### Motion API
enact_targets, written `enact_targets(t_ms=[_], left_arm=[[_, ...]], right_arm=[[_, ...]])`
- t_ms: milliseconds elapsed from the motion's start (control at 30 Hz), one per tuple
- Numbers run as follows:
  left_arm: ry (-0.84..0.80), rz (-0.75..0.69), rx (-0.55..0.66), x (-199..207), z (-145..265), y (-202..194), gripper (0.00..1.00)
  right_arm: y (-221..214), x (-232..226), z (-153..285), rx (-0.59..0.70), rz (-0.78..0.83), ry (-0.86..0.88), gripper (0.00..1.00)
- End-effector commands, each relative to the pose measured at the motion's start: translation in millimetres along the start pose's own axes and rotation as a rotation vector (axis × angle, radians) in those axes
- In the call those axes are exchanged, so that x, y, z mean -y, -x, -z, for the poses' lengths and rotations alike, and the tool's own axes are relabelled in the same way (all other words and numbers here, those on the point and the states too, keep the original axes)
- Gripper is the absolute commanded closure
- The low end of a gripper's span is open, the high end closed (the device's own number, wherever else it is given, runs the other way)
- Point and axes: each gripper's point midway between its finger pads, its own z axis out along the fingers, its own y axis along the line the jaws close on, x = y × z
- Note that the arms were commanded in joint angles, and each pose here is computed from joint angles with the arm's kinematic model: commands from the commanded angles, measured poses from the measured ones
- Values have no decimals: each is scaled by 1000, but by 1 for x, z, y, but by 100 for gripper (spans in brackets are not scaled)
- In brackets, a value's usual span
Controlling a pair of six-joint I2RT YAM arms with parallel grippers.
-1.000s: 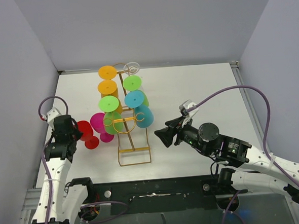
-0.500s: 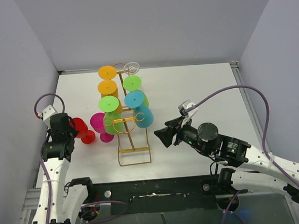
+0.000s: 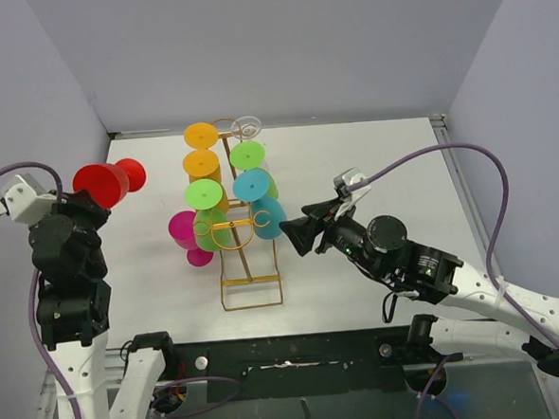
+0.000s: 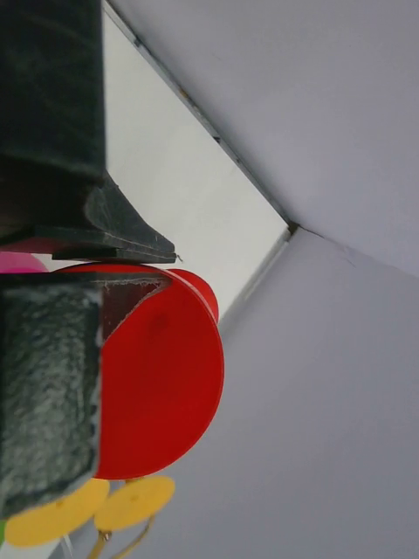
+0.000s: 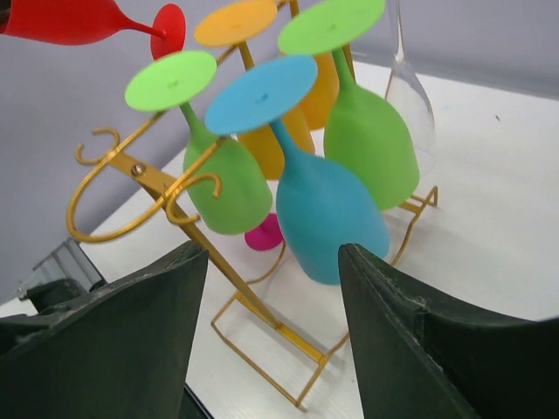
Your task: Place the wine glass upside down on the wine glass rack
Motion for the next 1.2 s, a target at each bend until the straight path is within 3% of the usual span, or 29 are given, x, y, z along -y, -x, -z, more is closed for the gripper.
enact_targets(t_ms=[0, 333, 767, 867, 1167], left_arm=[[-195, 128, 188, 47, 18, 72, 100], [-605, 363, 372, 118, 59, 139, 100], [-1168, 445, 392, 189, 108, 148, 100], [-1244, 453, 391, 196, 115, 149, 100], [-1312, 553, 351, 208, 100, 142, 100]], right_arm=[[77, -16, -7, 228, -59, 30, 38], [150, -55, -35, 400, -114, 144, 38], [227, -74, -48, 554, -534, 227, 38], [234, -74, -50, 571, -635, 243, 39], [259, -89, -66, 617, -708, 352, 39]])
